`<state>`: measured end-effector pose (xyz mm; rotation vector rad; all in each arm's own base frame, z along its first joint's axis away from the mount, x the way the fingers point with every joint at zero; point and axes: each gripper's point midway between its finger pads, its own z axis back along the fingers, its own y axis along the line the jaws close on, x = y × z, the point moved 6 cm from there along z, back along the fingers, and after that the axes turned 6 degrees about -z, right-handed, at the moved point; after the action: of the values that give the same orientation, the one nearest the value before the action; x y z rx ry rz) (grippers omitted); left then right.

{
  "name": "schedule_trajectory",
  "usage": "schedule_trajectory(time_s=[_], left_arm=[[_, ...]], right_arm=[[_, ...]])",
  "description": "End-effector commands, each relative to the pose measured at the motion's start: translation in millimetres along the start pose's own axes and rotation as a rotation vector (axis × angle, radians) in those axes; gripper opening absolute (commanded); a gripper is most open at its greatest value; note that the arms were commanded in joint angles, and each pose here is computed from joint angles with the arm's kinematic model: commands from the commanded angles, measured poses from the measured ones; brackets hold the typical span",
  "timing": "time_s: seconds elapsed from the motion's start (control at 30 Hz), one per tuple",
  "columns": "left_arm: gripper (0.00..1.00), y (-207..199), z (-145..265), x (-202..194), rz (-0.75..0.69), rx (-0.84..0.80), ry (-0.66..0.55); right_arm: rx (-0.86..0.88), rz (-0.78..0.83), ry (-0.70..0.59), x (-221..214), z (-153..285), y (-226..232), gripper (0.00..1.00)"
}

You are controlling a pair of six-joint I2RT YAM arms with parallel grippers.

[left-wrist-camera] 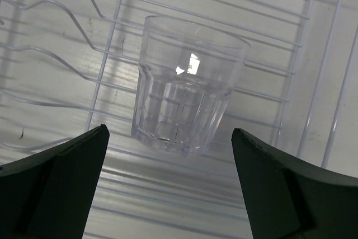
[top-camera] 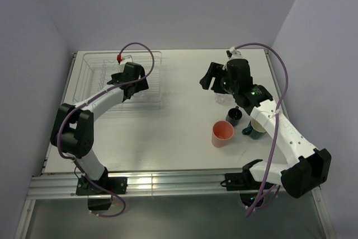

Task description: Load the cups into the dish rack

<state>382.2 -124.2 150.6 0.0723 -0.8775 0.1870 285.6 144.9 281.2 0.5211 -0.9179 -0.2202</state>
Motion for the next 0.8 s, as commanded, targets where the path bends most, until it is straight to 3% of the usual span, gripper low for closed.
schedule_trajectory(time_s=[0.0,0.4,0.77], left_arm=[[0.99,-5,-11,11,-0.003,0.014,-0.062],[0.94,-10,-26,2,-0.025,0.012,-0.04],[0.68,-16,-35,-4,-0.034,-0.011,-0.014]], right_arm=[[0.036,0.016,-0.058,9,6,7,0.77],[0.024,0.016,-0.045,3,4,2,0.78],[0.0,0.017,-0.054,2,3,-2,0.78]])
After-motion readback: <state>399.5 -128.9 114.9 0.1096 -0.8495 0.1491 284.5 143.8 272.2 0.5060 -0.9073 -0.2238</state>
